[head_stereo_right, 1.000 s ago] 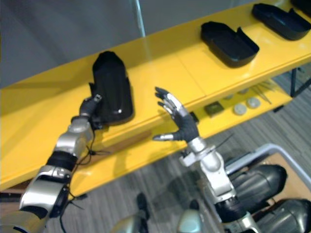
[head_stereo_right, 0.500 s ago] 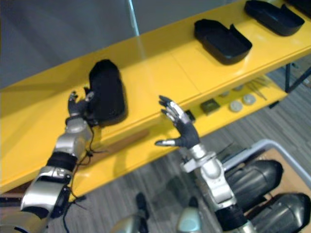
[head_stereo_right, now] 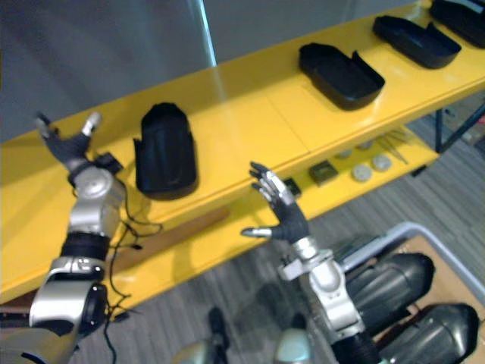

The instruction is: Walk over and take plastic housings, then place them on the shelf

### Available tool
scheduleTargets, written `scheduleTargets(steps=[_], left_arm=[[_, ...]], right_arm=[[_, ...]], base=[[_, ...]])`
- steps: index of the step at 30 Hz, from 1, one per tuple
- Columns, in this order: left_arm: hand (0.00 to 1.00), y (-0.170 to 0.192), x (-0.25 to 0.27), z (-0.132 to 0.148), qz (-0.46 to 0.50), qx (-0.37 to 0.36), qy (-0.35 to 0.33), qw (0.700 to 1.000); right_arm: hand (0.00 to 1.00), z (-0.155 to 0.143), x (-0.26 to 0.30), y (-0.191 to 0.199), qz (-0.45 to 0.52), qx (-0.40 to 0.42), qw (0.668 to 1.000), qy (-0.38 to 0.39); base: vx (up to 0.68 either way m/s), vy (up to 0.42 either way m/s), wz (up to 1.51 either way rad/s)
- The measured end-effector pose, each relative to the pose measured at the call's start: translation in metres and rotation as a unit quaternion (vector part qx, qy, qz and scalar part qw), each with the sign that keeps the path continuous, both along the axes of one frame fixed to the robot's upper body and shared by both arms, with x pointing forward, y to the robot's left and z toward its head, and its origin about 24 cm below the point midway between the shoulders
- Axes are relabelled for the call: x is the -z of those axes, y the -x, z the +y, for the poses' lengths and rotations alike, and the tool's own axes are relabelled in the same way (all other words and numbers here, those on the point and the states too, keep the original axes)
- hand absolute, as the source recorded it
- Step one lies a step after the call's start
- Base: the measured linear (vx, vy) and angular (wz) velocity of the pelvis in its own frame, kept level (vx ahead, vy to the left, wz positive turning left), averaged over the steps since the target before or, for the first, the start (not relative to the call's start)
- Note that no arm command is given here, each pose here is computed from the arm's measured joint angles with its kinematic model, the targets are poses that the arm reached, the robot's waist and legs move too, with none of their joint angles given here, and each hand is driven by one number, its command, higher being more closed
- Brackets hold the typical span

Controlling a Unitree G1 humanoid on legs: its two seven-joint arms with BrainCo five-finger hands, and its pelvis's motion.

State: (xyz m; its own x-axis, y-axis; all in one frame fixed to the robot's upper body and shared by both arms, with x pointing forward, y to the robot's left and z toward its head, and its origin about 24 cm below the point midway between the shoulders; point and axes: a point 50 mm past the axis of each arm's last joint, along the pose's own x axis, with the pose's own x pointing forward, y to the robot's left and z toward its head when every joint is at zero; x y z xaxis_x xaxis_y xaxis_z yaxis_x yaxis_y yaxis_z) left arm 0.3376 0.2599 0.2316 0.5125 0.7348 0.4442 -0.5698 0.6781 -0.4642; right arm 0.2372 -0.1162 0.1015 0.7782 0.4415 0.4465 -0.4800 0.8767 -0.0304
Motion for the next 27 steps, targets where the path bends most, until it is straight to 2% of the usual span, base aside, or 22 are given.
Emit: scheduleTargets(steps=[2, 4, 6, 7, 8, 11, 14, 16, 19, 20, 22, 27], left_arm=[[0.00, 0.015, -0.022, -0.004, -0.072, 0.005, -0.031, 0.997], [0.00, 0.051, -0.035, -0.012, -0.159, 0.017, -0.097, 0.982], [0.00, 0.075, -0.025, -0.014, -0.174, 0.027, -0.127, 0.976], [0.00, 0.102, -0.006, -0.012, -0.168, 0.032, -0.138, 0.976], [0.00, 0.113, 0.004, -0.012, -0.161, 0.034, -0.138, 0.977], [0.00, 0.158, 0.060, -0.006, -0.058, 0.038, -0.122, 0.990], [0.00, 0.182, 0.096, -0.001, 0.046, 0.032, -0.106, 0.993], [0.00, 0.201, 0.126, -0.002, 0.128, 0.046, -0.082, 0.987], [0.00, 0.214, 0.159, -0.009, 0.202, 0.091, -0.040, 0.974], [0.00, 0.216, 0.164, -0.011, 0.206, 0.101, -0.026, 0.973], [0.00, 0.217, 0.181, -0.018, 0.208, 0.135, 0.031, 0.968], [0.00, 0.206, 0.202, -0.039, 0.232, 0.192, 0.056, 0.952]], right_arm=[[0.00, 0.000, 0.000, 0.000, 0.000, 0.002, 1.000, -0.002], [0.00, -0.003, -0.002, 0.001, -0.013, 0.019, 1.000, 0.003], [0.00, -0.006, -0.006, 0.001, -0.032, 0.041, 0.999, 0.009], [0.00, -0.009, -0.014, 0.002, -0.052, 0.068, 0.996, 0.007], [0.00, -0.011, -0.017, 0.003, -0.059, 0.079, 0.995, 0.003], [0.00, -0.021, -0.021, 0.006, -0.070, 0.118, 0.990, -0.010], [0.00, -0.020, -0.018, 0.009, -0.061, 0.125, 0.990, -0.017], [0.00, -0.013, -0.019, 0.013, -0.055, 0.111, 0.991, -0.050], [0.00, 0.002, -0.012, 0.016, -0.023, 0.074, 0.994, -0.074], [1.00, 0.006, -0.010, 0.018, -0.016, 0.068, 0.995, -0.075], [1.00, 0.023, 0.001, 0.022, 0.018, 0.034, 0.997, -0.067], [1.00, 0.046, 0.029, 0.025, 0.087, -0.018, 0.995, -0.035]], base=[[0.03, 0.001, 0.00], [0.06, -0.009, 0.08], [0.05, -0.015, 0.22], [0.02, -0.017, 0.29], [-0.01, -0.020, 0.32], [-0.07, -0.035, 0.40], [-0.06, -0.035, 0.49], [-0.03, -0.001, 0.50], [0.02, 0.008, 0.08], [0.05, 0.014, 0.12], [0.05, 0.017, 0.06], [0.01, 0.003, 0.01]])
